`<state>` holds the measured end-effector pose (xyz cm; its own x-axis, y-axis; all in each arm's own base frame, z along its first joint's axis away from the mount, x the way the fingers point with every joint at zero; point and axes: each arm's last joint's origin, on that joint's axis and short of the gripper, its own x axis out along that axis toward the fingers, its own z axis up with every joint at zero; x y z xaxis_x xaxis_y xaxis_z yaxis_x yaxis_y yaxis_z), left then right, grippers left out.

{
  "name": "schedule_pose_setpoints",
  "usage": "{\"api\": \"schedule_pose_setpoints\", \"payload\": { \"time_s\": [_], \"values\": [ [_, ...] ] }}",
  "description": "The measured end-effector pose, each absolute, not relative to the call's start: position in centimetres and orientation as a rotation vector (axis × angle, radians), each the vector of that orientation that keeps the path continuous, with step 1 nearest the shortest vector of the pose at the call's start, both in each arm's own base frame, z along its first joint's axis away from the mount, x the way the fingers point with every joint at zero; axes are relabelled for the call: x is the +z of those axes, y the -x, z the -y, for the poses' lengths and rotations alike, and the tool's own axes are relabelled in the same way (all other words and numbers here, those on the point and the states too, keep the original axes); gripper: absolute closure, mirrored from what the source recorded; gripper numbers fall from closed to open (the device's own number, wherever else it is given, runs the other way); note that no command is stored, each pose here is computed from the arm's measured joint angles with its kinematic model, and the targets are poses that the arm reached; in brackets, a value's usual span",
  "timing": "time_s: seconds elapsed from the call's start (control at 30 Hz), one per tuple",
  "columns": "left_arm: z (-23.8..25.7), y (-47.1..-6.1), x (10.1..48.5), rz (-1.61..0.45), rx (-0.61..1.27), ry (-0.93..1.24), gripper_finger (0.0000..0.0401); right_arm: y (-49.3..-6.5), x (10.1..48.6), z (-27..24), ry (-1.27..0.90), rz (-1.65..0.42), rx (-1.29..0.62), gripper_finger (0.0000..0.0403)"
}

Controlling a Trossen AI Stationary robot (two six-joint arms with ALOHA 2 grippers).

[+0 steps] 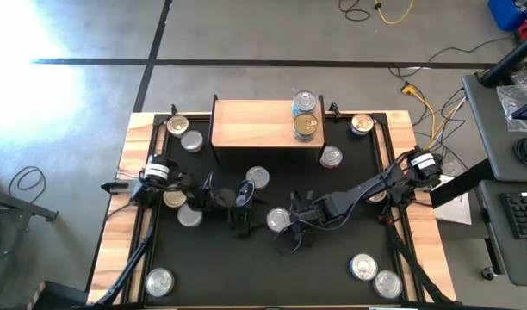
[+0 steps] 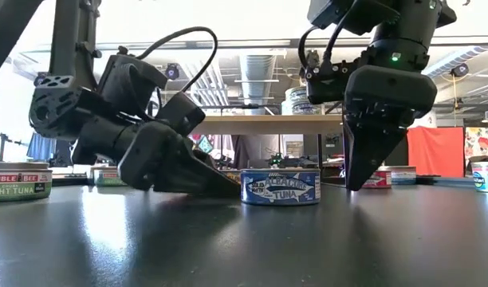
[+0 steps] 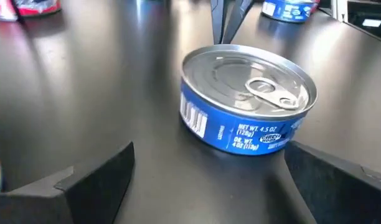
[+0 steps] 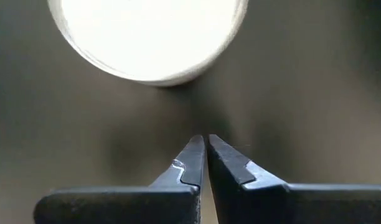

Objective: Stack canned seafood by type on shelf
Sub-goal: Put the top dark blue tuna can on the shelf

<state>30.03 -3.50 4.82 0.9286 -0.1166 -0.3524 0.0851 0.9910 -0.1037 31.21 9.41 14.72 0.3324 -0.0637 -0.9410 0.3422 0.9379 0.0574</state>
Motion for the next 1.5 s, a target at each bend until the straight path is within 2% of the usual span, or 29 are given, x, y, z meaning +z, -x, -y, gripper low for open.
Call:
{"api": "schedule_pose_setpoints", "payload": {
  "time_s": [0.3,0.67,0.87,1.3,1.5],
  "values": [
    [3.9,-30.3,4.5,-0.333,-0.167,0.017,0.0001,-32.3,14.6,-9.1,-0.251,-1.07,-0.197,0.039],
    [5.1,-32.2,4.9,-0.337,-0.234,-0.001,0.0001,-33.2,15.0,-8.2,-0.23,-0.974,-0.225,0.039],
    [5.0,-32.3,5.0,-0.313,-0.179,0.005,0.0001,-33.4,15.1,-8.2,-0.215,-0.96,-0.217,0.039],
    [5.6,-34.0,5.9,-0.262,-0.186,0.053,0.0001,-33.5,14.0,-8.1,-0.212,-0.996,-0.211,0.039],
    [5.5,-33.8,5.9,-0.274,-0.172,0.079,0.0018,-33.6,13.7,-8.1,-0.207,-0.995,-0.218,0.039]
  ]
}}
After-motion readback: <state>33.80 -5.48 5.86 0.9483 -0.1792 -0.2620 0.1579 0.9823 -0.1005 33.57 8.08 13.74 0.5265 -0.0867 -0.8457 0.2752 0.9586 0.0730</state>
